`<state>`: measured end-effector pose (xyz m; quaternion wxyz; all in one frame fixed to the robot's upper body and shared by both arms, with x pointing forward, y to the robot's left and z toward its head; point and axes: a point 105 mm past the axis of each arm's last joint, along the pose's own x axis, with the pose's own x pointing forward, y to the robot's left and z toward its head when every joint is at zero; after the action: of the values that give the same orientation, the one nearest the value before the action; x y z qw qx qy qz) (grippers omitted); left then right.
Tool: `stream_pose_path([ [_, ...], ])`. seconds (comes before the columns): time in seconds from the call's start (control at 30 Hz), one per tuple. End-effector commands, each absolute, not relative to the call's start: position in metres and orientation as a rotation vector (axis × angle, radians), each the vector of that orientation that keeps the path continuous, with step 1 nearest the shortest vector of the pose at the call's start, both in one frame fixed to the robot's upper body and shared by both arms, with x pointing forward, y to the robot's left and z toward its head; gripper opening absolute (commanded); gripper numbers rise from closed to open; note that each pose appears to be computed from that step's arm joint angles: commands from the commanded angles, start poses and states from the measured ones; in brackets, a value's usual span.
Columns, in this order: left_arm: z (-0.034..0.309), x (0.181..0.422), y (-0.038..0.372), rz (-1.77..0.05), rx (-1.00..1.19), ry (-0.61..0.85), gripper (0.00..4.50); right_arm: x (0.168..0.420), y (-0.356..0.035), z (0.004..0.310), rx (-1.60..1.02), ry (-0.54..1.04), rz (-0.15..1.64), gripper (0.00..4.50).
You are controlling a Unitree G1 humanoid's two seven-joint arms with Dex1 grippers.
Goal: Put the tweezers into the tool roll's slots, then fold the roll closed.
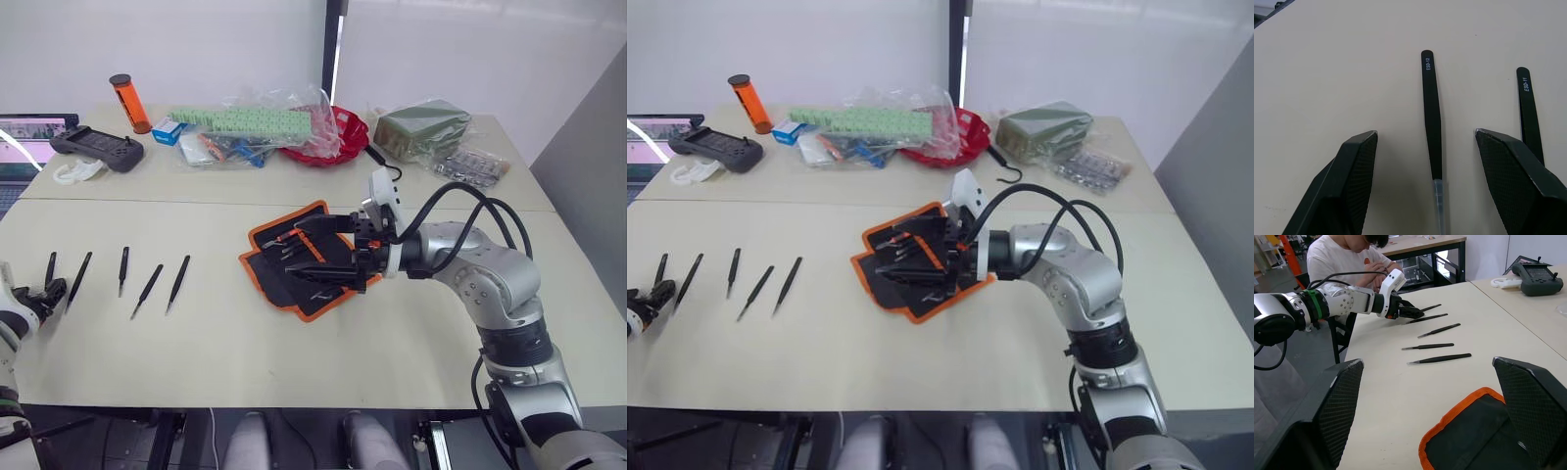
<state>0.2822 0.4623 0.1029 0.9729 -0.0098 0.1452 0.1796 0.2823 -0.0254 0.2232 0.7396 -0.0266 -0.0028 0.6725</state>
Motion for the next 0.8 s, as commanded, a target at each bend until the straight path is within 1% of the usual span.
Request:
stream_pose_path([
  [0.03,0.105,0.282,0.463,0.354,0.019,0.31,3.1,0.277,-0.026,0.233,-0.068,-0.056,1.482,4.5],
  [0.1,0.105,0.282,0.462,0.354,0.006,0.309,2.57,0.277,-0.026,0.233,-0.068,-0.058,1.479,4.5],
  [0.23,0.107,0.281,0.463,0.355,0.006,0.304,1.33,0.278,-0.026,0.233,-0.072,-0.06,1.473,4.5],
  [0.27,0.107,0.281,0.464,0.359,0.007,0.302,0.92,0.279,-0.026,0.233,-0.076,-0.06,1.471,4.5],
  [0.37,0.112,0.279,0.468,0.38,-0.009,0.279,0.01,0.28,-0.027,0.233,-0.086,-0.059,1.465,4.5],
  [0.47,0.118,0.279,0.47,0.388,-0.01,0.253,0.01,0.281,-0.028,0.233,-0.091,-0.06,1.46,4.5],
  [0.6,0.143,0.285,0.47,0.375,0.015,0.167,0.01,0.283,-0.03,0.233,-0.094,-0.06,1.443,4.5],
  [0.7,0.167,0.297,0.455,0.302,0.055,0.095,0.01,0.286,-0.036,0.228,-0.113,-0.047,1.401,4.5],
  [0.8,0.192,0.313,0.425,0.158,0.122,0.041,0.01,0.296,-0.043,0.219,-0.121,-0.019,1.306,4.5],
])
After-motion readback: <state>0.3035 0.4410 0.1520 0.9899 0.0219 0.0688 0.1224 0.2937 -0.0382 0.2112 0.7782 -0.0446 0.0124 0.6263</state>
